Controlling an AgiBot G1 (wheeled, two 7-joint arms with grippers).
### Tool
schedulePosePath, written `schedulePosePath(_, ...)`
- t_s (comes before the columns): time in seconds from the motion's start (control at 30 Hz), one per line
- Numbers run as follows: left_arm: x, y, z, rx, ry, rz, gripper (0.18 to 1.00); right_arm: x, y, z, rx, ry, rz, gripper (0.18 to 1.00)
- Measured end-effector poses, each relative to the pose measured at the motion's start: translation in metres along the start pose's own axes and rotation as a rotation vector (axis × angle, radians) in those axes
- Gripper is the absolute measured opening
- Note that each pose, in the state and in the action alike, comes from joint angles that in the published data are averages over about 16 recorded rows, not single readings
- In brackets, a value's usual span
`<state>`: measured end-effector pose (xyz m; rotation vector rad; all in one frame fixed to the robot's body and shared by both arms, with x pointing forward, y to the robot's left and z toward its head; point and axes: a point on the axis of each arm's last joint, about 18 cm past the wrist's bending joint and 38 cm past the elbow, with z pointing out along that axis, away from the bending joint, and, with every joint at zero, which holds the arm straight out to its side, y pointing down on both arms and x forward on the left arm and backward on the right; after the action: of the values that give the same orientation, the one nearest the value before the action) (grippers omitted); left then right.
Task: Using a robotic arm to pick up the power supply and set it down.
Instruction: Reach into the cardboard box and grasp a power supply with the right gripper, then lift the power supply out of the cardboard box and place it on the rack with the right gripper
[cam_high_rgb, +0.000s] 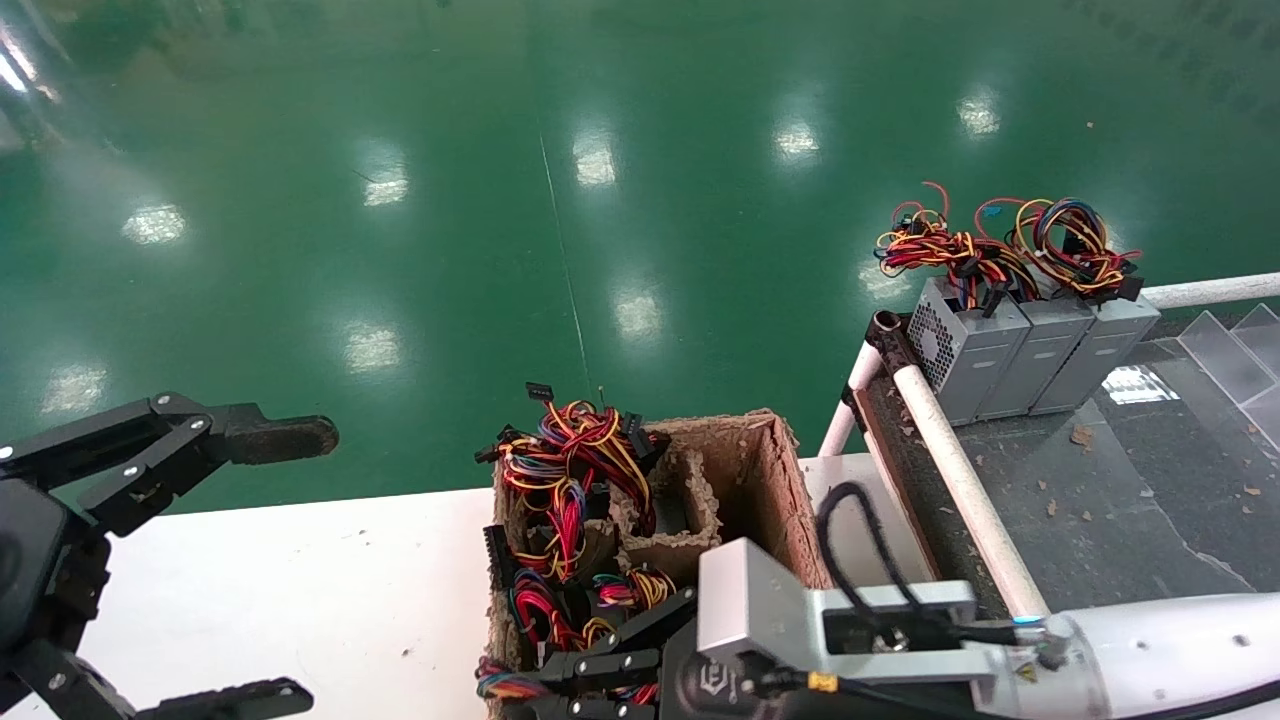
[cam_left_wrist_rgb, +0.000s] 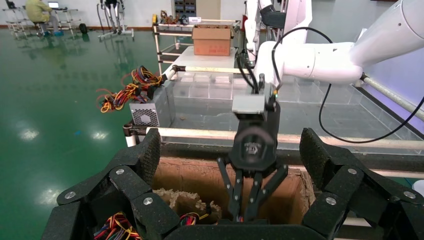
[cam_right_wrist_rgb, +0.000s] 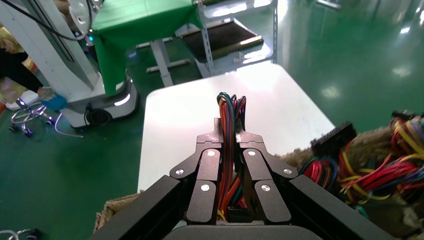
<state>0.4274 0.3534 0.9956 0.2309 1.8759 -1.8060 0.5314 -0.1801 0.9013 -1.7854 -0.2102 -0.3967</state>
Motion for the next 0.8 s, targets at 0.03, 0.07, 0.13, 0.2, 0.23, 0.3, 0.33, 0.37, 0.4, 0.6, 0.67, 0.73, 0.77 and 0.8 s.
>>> schedulePosePath(0.03,0.0,0.0,0.0,0.0,0.0,0.0,1.001,0.0,-0.004,-0.004,0.013,0.002,-0.005,0.223)
schedulePosePath(0.07,0.0,0.0,0.0,0.0,0.0,0.0,1.001,0.001,-0.008,-0.008,0.027,0.005,-0.011,0.223)
schedulePosePath(0.13,0.0,0.0,0.0,0.0,0.0,0.0,1.001,0.002,-0.017,-0.017,0.056,0.013,-0.025,0.223)
schedulePosePath(0.2,0.0,0.0,0.0,0.0,0.0,0.0,1.001,0.003,-0.027,-0.026,0.085,0.025,-0.041,0.223)
schedulePosePath(0.23,0.0,0.0,0.0,0.0,0.0,0.0,1.001,0.004,-0.033,-0.031,0.101,0.032,-0.05,0.223)
schedulePosePath(0.3,0.0,0.0,0.0,0.0,0.0,0.0,1.001,0.005,-0.045,-0.043,0.133,0.048,-0.07,0.223)
schedulePosePath(0.33,0.0,0.0,0.0,0.0,0.0,0.0,1.001,0.006,-0.051,-0.05,0.149,0.058,-0.081,0.223)
schedulePosePath(0.37,0.0,0.0,0.0,0.0,0.0,0.0,1.001,0.007,-0.057,-0.056,0.165,0.068,-0.091,0.223)
schedulePosePath(0.4,0.0,0.0,0.0,0.0,0.0,0.0,1.001,0.008,-0.064,-0.063,0.18,0.079,-0.103,0.223)
schedulePosePath(0.6,0.0,0.0,0.0,0.0,0.0,0.0,1.001,0.015,-0.104,-0.106,0.248,0.165,-0.179,0.223)
schedulePosePath(0.67,0.0,0.0,0.0,0.0,0.0,0.0,1.001,0.017,-0.116,-0.121,0.257,0.201,-0.206,0.223)
schedulePosePath(0.73,0.0,0.0,0.0,0.0,0.0,0.0,1.001,0.02,-0.126,-0.136,0.257,0.242,-0.232,0.223)
schedulePosePath(0.77,0.0,0.0,0.0,0.0,0.0,0.0,1.001,0.022,-0.131,-0.143,0.253,0.265,-0.243,0.223)
schedulePosePath(0.8,0.0,0.0,0.0,0.0,0.0,0.0,1.001,0.025,-0.135,-0.15,0.247,0.288,-0.254,0.223)
